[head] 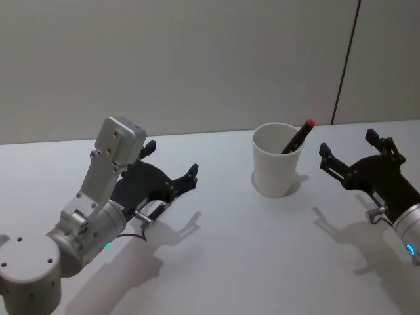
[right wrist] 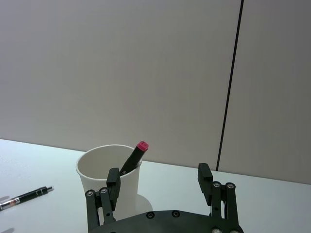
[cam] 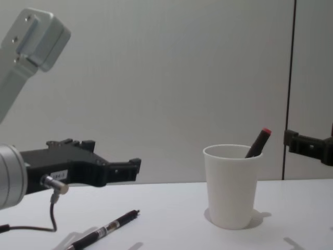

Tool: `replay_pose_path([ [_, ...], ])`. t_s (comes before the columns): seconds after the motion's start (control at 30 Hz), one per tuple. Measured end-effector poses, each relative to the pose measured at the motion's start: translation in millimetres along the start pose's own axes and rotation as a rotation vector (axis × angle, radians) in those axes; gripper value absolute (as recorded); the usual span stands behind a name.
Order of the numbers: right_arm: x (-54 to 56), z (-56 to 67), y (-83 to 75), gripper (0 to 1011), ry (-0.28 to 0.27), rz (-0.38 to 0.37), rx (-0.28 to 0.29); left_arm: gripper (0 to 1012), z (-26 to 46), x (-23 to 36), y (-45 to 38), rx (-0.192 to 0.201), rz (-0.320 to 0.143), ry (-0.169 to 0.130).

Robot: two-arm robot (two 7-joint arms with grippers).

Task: Place the pen into the pen holder.

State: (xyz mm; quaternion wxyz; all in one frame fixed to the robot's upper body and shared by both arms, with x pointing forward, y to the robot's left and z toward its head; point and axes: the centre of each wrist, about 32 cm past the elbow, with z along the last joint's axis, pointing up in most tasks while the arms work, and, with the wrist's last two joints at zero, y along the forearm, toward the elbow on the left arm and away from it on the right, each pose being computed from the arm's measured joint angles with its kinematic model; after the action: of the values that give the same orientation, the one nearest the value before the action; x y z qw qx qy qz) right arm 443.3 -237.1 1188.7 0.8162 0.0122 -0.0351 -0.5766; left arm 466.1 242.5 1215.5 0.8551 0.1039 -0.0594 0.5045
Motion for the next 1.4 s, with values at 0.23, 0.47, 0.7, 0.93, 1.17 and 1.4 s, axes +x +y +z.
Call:
replay_pose_path([
  [0.23, 0.0, 0.0, 0.0, 1002, 0.000, 0.000, 0.000, 1001, 1.3, 4.9, 6.3, 0.056, -0.027, -0.001],
  [0.47, 0.0, 0.0, 0.0, 1002, 0.000, 0.000, 0.000, 1001, 1.8, 9.6, 9.0, 0.113, -0.053, 0.010],
  [0.7, 0.0, 0.0, 0.0, 1002, 0.000, 0.000, 0.000, 1001, 1.6, 15.8, 8.9, 0.180, -0.084, 0.036],
  [0.93, 0.0, 0.0, 0.0, 1002, 0.000, 0.000, 0.000, 1001, -0.7, 21.5, 6.6, 0.234, -0.102, 0.065],
  [1.17, 0.0, 0.0, 0.0, 1002, 0.000, 0.000, 0.000, 1001, -3.3, 24.9, 3.1, 0.268, -0.107, 0.090],
  [1.4, 0.0, 0.0, 0.0, 1002, 0.000, 0.000, 0.000, 1001, -7.4, 27.9, -3.3, 0.298, -0.097, 0.115],
])
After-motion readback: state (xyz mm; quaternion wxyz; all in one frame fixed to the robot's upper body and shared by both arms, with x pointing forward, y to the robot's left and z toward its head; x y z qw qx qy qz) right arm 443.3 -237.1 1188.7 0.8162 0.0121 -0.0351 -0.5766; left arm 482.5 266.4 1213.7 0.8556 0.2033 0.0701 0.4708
